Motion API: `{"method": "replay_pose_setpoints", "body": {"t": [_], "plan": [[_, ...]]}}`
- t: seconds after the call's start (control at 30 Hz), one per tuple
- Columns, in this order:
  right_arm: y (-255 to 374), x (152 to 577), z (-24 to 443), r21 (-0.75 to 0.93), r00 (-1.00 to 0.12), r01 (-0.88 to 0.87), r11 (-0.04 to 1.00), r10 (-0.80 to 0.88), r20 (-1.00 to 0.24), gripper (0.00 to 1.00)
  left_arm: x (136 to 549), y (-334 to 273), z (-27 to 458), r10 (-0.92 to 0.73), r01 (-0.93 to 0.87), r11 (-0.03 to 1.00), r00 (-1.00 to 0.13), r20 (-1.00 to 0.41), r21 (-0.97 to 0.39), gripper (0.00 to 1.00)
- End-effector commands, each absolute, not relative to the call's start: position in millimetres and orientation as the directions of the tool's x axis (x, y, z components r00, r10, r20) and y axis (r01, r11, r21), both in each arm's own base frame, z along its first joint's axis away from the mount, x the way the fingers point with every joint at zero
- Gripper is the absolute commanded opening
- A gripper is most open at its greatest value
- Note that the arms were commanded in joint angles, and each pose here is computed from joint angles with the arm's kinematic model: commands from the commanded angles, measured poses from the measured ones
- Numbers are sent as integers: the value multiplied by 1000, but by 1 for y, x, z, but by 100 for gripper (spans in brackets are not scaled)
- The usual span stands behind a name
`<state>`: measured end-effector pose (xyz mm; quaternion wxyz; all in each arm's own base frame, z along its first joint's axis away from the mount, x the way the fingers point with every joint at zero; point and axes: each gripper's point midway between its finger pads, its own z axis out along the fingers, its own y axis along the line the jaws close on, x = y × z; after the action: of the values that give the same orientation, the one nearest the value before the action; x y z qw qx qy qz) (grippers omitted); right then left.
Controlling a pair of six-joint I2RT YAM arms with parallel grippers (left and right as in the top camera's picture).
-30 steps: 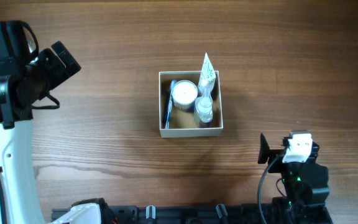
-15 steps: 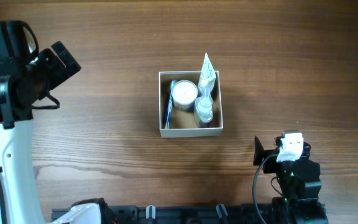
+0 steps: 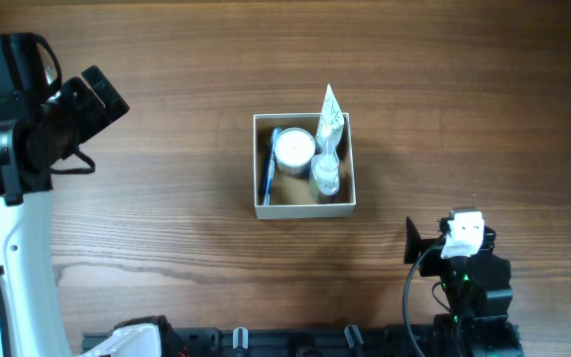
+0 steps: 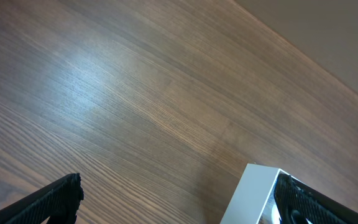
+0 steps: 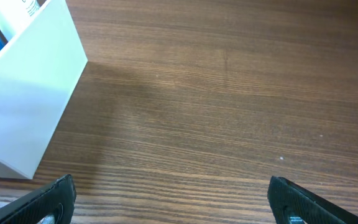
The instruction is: Pack container
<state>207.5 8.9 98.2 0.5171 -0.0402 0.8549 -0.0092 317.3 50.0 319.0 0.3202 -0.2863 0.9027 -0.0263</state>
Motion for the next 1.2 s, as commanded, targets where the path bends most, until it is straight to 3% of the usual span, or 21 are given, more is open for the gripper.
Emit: {"method": "replay_pose_setpoints", "body": {"t": [0.0,0.3,0.47,0.73,0.97,1.17], "plan": [[11,208,102,-32,-446,-63,997,-57,-893,100,318,50,320,-537,-500,833,-629,-562,-236,100],[11,208,102,-32,-446,-63,997,-57,-893,100,305,42,330,-492,-470,856,-608,-623,-216,100],[11,208,102,-32,-446,-63,997,-57,-893,100,307,25,327,-454,-374,882,-510,-731,-287,100],[11,208,102,-32,-446,-63,997,-57,-893,100,262,22,240,-452,-342,884,-454,-768,-319,100],[11,208,102,-33,-446,-63,997,-58,-893,100,220,10,168,-455,-292,889,-470,-756,-353,100],[11,208,102,-32,-446,-63,997,-57,-893,100,206,4,136,-458,-249,889,-452,-765,-385,100]]}}
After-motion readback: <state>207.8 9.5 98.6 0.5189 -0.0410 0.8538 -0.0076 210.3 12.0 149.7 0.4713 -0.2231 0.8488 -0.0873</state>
